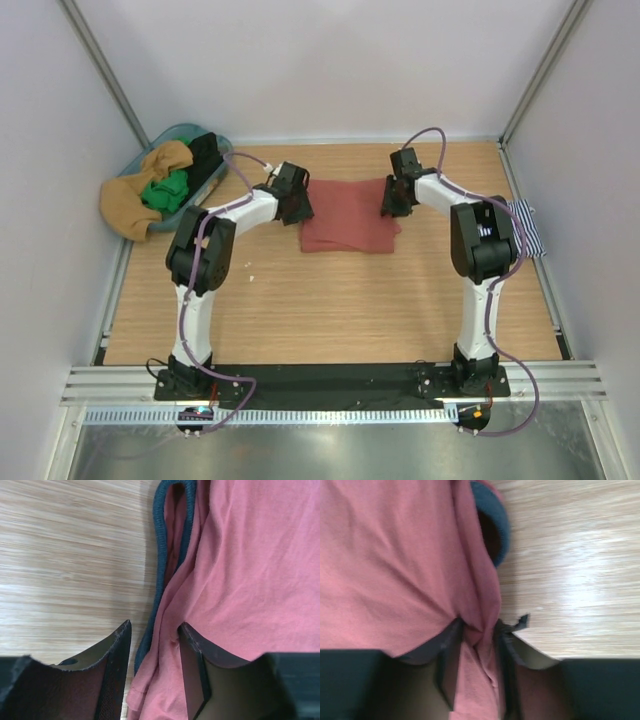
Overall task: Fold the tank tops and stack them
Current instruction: Fold the tank top, then neatly place the folded tank top to the corner
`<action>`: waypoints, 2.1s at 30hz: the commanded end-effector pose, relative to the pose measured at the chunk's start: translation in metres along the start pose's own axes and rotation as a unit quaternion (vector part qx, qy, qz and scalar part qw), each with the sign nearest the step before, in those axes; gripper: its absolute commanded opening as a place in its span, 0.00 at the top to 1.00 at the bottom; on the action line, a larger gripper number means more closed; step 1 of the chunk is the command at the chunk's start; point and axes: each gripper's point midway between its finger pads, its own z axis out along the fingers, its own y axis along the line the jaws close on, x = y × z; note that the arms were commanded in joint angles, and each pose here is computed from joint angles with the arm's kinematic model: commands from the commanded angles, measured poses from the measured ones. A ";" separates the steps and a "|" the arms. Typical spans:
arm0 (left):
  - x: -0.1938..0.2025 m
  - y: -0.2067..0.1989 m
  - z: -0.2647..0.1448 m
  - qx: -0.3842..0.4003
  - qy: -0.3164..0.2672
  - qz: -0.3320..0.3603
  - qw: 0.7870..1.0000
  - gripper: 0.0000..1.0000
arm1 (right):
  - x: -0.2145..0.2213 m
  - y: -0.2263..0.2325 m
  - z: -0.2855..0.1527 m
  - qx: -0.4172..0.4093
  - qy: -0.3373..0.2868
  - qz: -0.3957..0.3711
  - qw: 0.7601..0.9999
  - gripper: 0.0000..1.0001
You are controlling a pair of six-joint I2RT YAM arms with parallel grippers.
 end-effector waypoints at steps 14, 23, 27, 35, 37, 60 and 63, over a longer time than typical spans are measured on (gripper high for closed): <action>-0.019 -0.007 -0.063 0.022 -0.046 0.015 0.999 0.22 | -0.044 -0.117 -0.101 0.163 -0.108 0.092 0.976 0.18; -0.014 -0.025 -0.078 0.052 -0.041 0.026 0.997 0.22 | -0.048 -0.214 -0.106 0.292 -0.102 0.193 0.931 0.18; -0.012 -0.032 -0.079 0.061 -0.038 0.031 0.997 0.23 | -0.055 -0.223 -0.085 0.304 -0.101 0.201 0.926 0.18; -0.017 -0.033 -0.086 0.060 -0.048 0.038 0.996 0.24 | -0.083 -0.229 -0.058 0.318 -0.098 0.183 0.925 0.24; -0.018 -0.035 -0.087 0.063 -0.049 0.039 0.996 0.24 | -0.085 -0.232 -0.058 0.329 -0.097 0.178 0.922 0.27; -0.010 -0.034 -0.081 0.059 -0.037 0.046 0.997 0.26 | -0.086 -0.200 -0.034 0.294 -0.065 0.136 0.944 0.99; -0.009 -0.036 -0.081 0.060 -0.037 0.048 0.996 0.26 | -0.069 -0.177 -0.043 0.273 -0.051 0.109 0.955 0.99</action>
